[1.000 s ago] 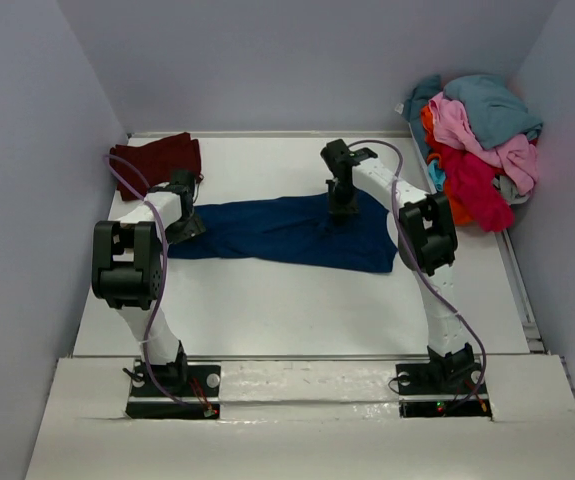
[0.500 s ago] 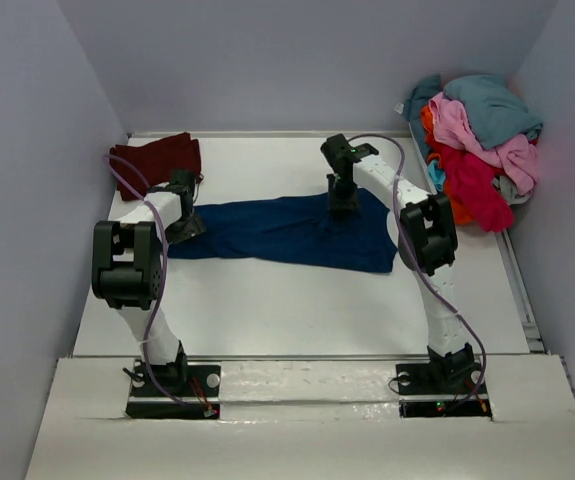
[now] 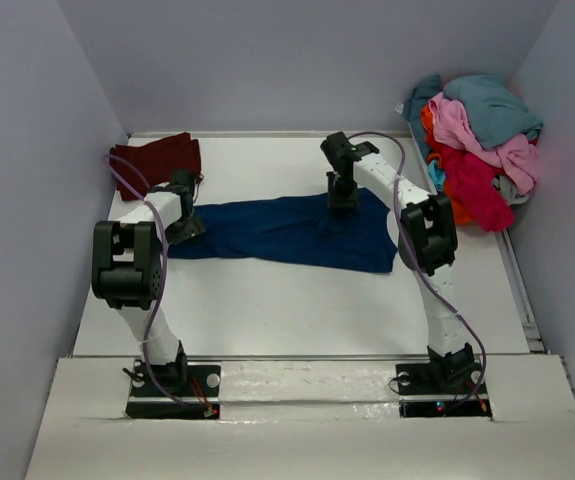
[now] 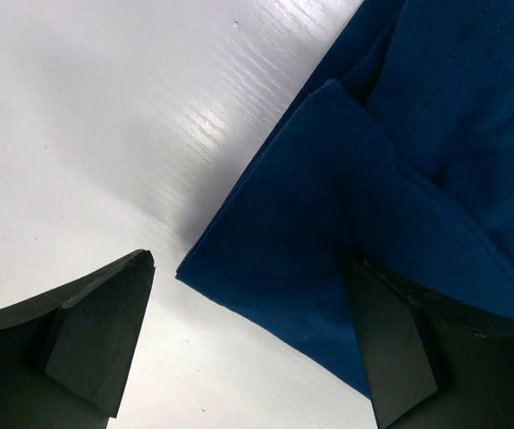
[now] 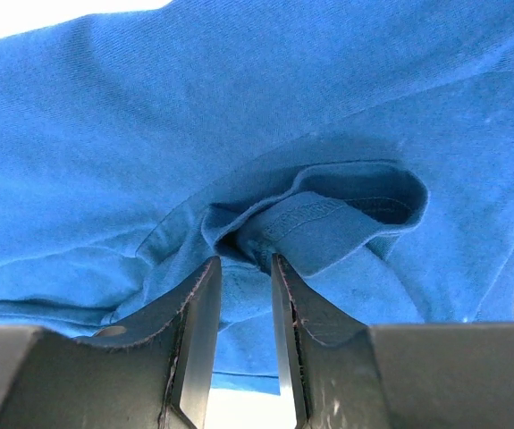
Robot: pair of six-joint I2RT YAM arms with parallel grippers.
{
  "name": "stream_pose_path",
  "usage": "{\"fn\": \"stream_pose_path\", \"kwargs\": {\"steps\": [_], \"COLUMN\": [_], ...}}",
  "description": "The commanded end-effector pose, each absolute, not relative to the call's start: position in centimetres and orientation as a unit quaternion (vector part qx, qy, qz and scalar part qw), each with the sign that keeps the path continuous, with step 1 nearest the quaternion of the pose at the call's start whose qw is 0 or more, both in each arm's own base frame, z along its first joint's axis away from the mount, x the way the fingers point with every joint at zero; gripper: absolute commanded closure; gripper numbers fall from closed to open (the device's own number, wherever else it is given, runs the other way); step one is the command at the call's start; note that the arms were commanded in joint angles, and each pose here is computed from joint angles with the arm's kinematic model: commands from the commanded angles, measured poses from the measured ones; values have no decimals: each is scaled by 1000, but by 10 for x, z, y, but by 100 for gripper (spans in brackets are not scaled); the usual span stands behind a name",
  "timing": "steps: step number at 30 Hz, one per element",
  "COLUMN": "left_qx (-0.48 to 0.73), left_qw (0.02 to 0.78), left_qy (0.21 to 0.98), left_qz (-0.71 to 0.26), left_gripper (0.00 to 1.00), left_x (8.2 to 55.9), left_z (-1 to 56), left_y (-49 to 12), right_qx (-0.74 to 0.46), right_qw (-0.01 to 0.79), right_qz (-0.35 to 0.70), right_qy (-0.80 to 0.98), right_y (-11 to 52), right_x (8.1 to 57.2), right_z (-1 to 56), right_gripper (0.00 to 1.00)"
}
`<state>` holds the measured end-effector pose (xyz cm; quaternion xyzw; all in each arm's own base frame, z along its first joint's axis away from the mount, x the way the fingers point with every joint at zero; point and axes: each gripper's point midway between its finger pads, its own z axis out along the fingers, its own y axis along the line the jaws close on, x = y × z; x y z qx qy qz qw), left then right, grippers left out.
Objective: Fold and stack the t-shirts
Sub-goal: Fold the other side of the tshirt into a rectangle
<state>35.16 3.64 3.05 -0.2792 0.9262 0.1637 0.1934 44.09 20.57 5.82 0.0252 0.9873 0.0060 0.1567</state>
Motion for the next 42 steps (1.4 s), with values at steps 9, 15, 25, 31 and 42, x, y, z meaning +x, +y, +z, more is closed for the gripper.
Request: {"fn": "stream_pose_path", "kwargs": {"steps": [9, 15, 25, 31, 42], "left_qx": [-278, -278, -279, -278, -277], "left_qw": [200, 200, 199, 198, 195], "left_qy": [922, 922, 922, 923, 923], "left_qz": [180, 180, 181, 181, 181], "left_gripper": [1, 1, 1, 1, 1], "left_x": [345, 344, 343, 342, 344], "left_z": [40, 40, 38, 37, 34], "left_y": [43, 43, 43, 44, 43], "right_qx": [26, 27, 27, 25, 21], "right_qw": [148, 145, 143, 143, 150], "right_qz": [23, 25, 26, 13, -7], "right_qy": [988, 989, 989, 989, 988], "right_y": [209, 209, 210, 205, 198], "right_x": [436, 434, 433, 433, 436], "right_z": [59, 57, 56, 54, 54], "right_gripper": [66, 70, 71, 71, 70]}}
